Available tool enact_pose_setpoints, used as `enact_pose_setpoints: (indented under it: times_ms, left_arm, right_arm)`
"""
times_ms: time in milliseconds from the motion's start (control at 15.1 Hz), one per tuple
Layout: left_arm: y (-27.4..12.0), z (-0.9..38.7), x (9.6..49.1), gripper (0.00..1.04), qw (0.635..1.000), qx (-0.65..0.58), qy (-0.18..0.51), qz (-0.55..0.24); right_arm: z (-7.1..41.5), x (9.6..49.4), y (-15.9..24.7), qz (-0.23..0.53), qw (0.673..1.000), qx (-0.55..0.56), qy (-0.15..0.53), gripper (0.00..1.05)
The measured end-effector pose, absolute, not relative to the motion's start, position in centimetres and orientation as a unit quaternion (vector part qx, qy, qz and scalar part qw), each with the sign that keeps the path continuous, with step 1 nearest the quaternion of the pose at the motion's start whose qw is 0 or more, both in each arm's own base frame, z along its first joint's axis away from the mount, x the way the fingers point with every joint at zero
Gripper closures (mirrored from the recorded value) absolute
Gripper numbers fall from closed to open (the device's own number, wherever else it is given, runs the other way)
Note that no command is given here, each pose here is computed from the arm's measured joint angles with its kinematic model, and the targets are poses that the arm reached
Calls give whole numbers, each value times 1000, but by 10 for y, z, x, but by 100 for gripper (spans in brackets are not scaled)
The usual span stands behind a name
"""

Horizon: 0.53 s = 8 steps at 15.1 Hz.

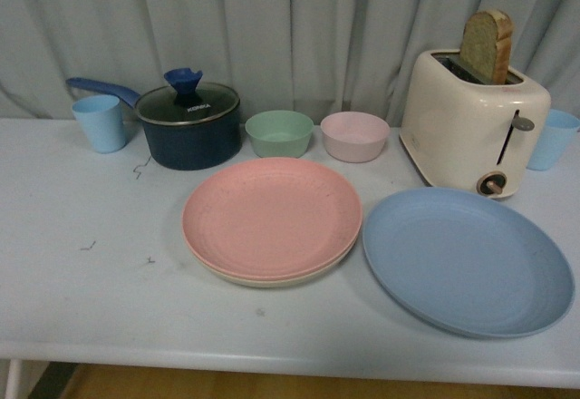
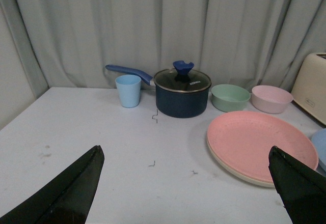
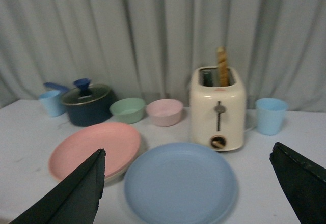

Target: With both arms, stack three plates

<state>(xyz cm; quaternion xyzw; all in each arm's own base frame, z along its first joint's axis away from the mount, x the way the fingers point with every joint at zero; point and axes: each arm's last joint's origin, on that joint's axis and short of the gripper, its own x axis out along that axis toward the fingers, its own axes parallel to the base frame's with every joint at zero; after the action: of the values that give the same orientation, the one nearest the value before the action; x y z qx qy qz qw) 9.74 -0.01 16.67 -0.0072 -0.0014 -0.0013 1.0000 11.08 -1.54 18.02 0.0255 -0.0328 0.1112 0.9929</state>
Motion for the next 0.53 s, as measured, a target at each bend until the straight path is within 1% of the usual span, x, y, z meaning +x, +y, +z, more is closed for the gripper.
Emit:
enact_pose_setpoints:
  times_ms: [66,133,199,265,331,464,530]
  left_arm:
    - [0,167,97,7,1000,-7,-1,0]
    - [0,167,97,7,1000,-7,-1,0]
    - [0,167,97,7,1000,-7,-1,0]
    - [0,167,97,7,1000,-7,-1,0]
    - [0,167,97,7,1000,-7,-1,0]
    - [0,167,97,7,1000,-7,-1,0]
    - [0,167,97,7,1000,-7,-1,0]
  right_arm:
    - [182,122,-24,156,987,42,-22,6]
    - [197,140,-35,162,985,46,-36,6]
    - [214,163,-46,130,989,45,-61,6]
    - [223,189,-55,96,992,54,-66,6]
    - [221,220,-62,54,995,73,-36,6]
    - [193,280,-64,-26,993,88,71,6]
    - [181,302,-61,-50,988,87,116,6]
